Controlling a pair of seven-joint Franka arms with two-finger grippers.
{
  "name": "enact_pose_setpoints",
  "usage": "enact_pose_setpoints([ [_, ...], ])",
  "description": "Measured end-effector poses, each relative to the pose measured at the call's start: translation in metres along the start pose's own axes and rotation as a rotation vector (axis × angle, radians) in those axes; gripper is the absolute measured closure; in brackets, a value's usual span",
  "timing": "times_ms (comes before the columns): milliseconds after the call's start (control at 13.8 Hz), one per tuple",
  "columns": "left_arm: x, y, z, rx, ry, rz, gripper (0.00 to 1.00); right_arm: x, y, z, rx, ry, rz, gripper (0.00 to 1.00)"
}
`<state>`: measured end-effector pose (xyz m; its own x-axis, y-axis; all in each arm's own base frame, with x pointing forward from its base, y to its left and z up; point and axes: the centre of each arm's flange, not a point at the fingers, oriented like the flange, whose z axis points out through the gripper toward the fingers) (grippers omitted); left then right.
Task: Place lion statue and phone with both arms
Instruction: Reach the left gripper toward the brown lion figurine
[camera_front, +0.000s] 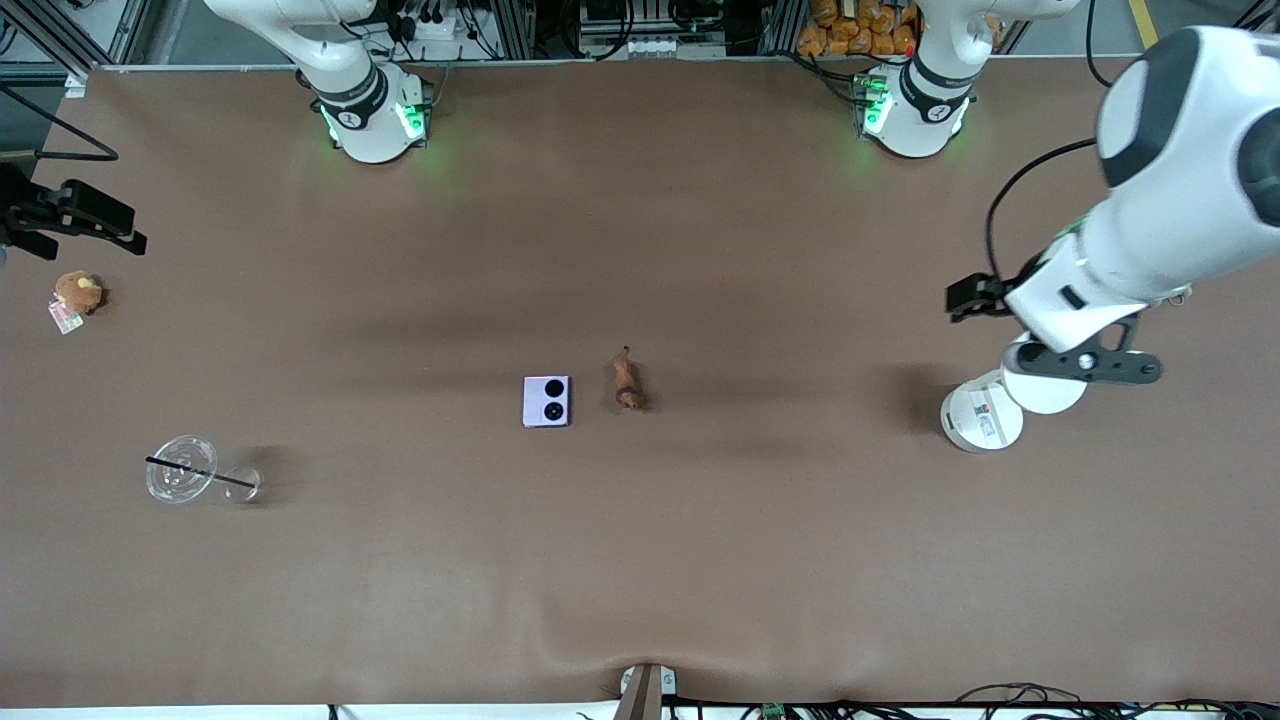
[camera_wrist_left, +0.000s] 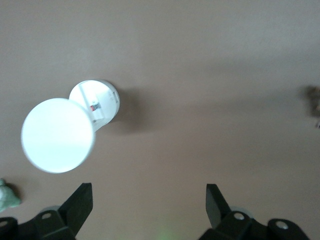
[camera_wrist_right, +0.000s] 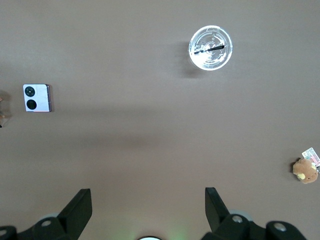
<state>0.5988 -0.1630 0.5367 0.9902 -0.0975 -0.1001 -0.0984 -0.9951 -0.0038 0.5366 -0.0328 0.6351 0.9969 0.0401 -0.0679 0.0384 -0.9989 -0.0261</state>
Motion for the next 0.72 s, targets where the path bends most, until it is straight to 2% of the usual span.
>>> enact_pose_setpoints([
  [361,0.020,0.083,0.047,-0.007,0.050,-0.038,0.00,0.000,0.000,0.000,0.000,0.000,0.000,0.00],
  [722,0.023,0.191,0.100,-0.029,0.088,-0.156,0.00,0.000,0.000,0.000,0.000,0.000,0.000,0.00],
])
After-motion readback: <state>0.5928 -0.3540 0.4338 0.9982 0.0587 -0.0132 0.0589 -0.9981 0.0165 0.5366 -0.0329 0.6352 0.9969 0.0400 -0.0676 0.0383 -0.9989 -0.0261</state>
